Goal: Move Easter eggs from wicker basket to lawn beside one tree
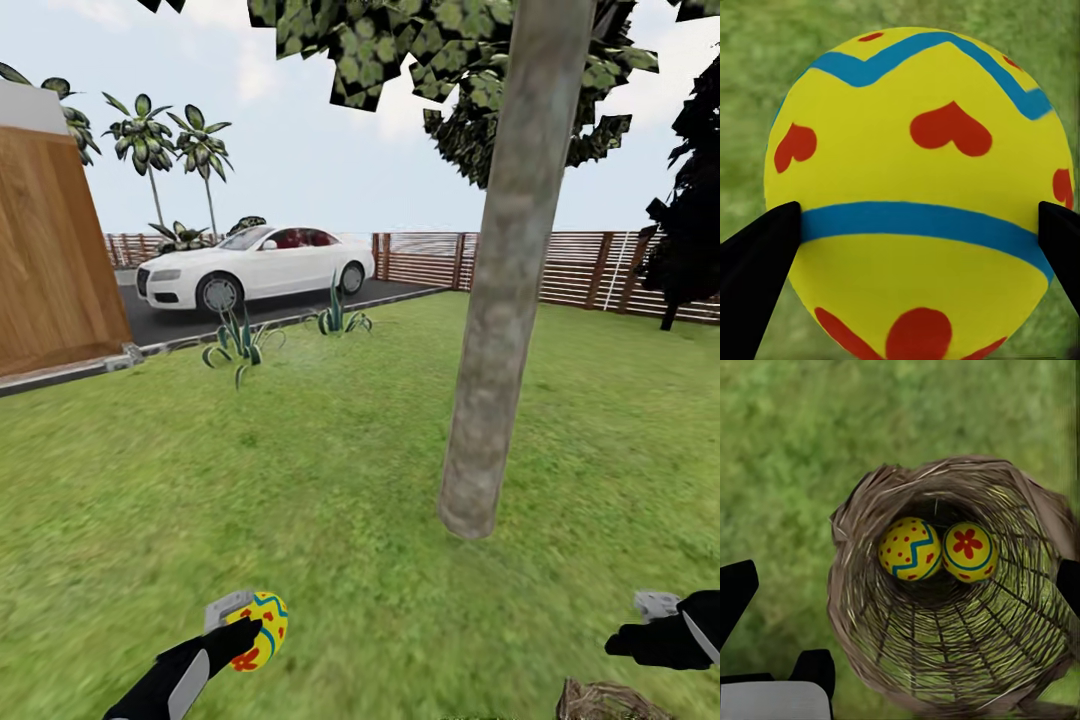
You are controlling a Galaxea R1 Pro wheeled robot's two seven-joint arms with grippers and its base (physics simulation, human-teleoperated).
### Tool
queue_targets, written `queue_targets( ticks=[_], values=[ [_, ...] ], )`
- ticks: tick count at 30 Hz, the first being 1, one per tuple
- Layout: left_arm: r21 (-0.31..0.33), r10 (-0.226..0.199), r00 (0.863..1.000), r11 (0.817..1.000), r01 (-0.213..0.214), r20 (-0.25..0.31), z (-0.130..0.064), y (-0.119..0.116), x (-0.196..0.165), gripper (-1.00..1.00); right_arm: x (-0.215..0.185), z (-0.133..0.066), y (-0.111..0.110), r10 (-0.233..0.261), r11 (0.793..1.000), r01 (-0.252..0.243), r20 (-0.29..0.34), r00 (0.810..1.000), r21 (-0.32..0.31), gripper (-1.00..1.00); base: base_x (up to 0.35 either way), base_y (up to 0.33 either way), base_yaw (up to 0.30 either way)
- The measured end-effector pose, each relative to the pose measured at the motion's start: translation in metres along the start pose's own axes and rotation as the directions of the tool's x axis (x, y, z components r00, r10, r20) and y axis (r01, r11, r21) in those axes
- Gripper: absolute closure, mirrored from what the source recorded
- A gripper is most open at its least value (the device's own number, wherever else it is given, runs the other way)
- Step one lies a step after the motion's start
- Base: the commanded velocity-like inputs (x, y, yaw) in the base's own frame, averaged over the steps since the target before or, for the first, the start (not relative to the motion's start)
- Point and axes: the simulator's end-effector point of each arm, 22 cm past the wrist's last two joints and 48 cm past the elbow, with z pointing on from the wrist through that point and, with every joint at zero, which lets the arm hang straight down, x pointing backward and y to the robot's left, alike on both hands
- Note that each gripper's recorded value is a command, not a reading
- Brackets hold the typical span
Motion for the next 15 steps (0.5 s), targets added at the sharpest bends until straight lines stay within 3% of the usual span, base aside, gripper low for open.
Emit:
queue_targets(
  ticks=[8,15],
  values=[
    [0.006,0.001,1.000,1.000,-0.001,0.002,-0.001,-0.004,0.000,1.00,-0.001,-0.007,-0.013,0.003,1.000,-0.003,0.007,1.000,0.018,-1.00,0.000,0.000,-0.257],
    [0.006,0.000,1.000,1.000,0.000,0.001,-0.001,-0.005,0.000,1.00,-0.002,-0.009,-0.018,0.004,1.000,-0.004,0.009,1.000,0.026,-1.00,0.000,0.000,-0.013]
  ],
)
